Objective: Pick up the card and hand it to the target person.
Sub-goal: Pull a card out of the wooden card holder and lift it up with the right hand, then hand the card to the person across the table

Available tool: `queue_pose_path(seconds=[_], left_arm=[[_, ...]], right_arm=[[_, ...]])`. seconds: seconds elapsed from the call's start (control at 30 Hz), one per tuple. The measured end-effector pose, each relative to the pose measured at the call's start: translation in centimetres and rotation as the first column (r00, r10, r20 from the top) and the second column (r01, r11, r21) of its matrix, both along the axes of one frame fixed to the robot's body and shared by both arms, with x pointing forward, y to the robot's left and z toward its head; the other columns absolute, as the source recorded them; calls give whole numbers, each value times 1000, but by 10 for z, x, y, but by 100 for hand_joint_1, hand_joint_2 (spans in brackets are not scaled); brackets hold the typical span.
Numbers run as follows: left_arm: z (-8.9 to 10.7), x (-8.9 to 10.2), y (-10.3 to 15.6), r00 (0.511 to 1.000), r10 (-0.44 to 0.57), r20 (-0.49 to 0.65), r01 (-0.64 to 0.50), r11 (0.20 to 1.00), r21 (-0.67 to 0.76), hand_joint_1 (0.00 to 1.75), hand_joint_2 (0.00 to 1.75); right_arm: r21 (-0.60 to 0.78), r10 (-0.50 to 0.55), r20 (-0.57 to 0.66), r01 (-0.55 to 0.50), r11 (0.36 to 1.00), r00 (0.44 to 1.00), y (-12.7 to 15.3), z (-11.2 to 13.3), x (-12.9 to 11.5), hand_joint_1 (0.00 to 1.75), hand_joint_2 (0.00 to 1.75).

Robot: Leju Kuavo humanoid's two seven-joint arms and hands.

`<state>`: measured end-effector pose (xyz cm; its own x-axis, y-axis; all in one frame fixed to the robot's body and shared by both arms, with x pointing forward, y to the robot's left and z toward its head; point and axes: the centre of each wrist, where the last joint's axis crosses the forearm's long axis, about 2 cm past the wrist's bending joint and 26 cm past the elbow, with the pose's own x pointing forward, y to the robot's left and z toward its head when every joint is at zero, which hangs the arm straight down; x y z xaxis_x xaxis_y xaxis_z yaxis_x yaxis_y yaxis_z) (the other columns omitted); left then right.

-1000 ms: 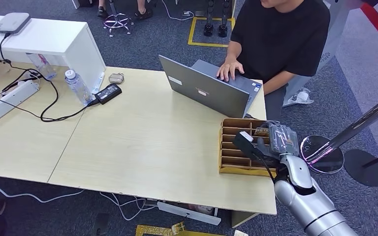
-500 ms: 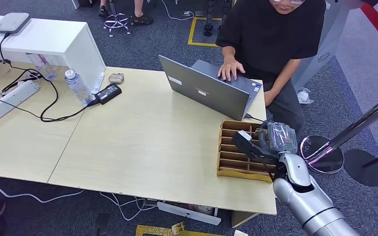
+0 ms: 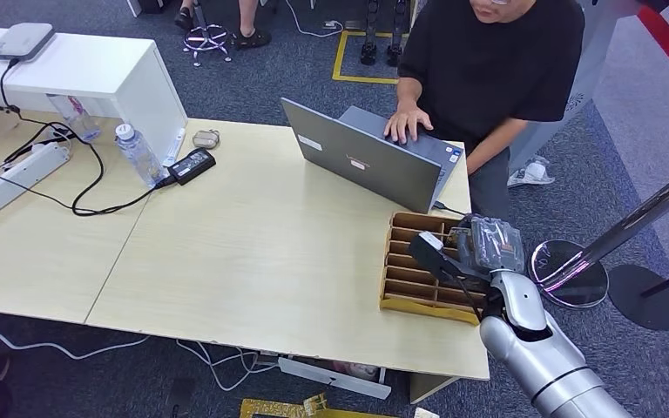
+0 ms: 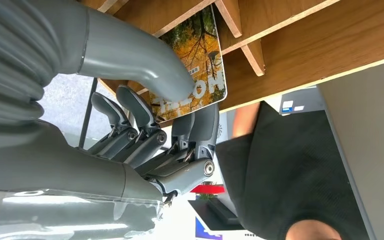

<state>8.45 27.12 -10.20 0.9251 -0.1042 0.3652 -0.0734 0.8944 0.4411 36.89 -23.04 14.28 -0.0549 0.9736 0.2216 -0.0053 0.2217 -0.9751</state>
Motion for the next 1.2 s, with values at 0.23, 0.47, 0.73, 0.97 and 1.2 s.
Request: queue_pose_path(seconds=[0.23, 0.47, 0.73, 0.97, 1.2], left_arm=[[0, 0, -1, 1000, 1, -3, -1, 1000, -1, 0, 0], [0, 0, -3, 1000, 0, -2, 0, 1000, -5, 0, 0], [0, 0, -4, 1000, 0, -2, 0, 1000, -6, 0, 0], [0, 0, -4, 1000, 3, 10, -3, 1000, -14, 0, 0], [-1, 1, 17, 999, 9, 36, -7, 998, -60, 0, 0]], right_arm=[[-9, -11, 30, 12, 1000, 999, 4, 1, -4, 160, 175], [0, -10, 73, 10, 1000, 997, 8, 9, -11, 159, 175], [13, 6, 101, -8, 1000, 995, 9, 16, -16, 158, 175], [20, 2, 146, -5, 1000, 989, 9, 22, -21, 165, 175], [105, -24, 253, -3, 994, 967, 4, 32, -17, 169, 175]])
